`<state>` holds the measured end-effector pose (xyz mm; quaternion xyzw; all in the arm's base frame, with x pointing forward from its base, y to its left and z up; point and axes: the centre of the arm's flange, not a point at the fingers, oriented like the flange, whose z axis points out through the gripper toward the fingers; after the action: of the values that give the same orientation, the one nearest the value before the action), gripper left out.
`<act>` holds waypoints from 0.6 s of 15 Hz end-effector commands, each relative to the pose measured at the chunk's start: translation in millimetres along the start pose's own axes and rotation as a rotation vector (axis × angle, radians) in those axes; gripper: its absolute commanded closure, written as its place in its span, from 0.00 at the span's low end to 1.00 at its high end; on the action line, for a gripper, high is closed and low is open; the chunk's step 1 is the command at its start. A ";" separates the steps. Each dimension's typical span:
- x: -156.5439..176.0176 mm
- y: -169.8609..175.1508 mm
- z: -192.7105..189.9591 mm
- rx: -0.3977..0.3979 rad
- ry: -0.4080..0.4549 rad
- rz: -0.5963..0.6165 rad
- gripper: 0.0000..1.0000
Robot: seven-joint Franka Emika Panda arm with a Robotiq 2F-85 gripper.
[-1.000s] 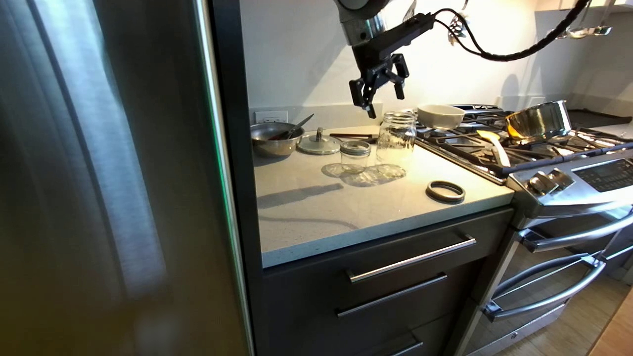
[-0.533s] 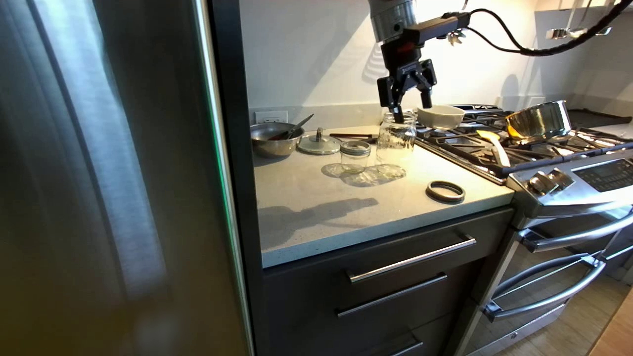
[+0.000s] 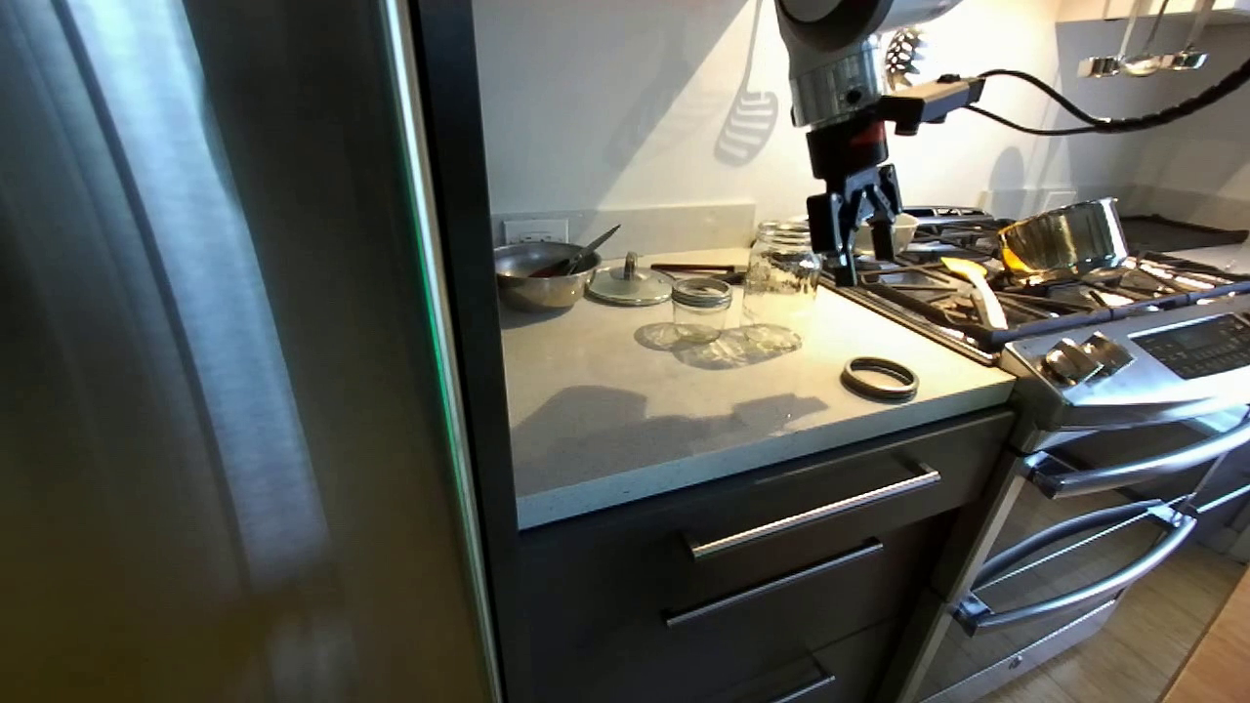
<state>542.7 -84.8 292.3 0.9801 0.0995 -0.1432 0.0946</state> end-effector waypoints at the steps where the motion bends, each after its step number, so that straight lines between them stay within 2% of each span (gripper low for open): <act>1: -28.5 7.2 42.8 0.076 0.052 -0.087 0.00; 5: -42.3 22.9 87.5 0.174 0.072 -0.158 0.00; 7: -47.4 31.9 104.6 0.193 0.091 -0.172 0.00; 8: -38.9 24.8 85.6 0.155 0.063 -0.151 0.00; 9: -41.1 27.7 90.9 0.161 0.061 -0.152 0.00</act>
<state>486.4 -138.0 223.4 0.9781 0.1643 -0.1278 0.0015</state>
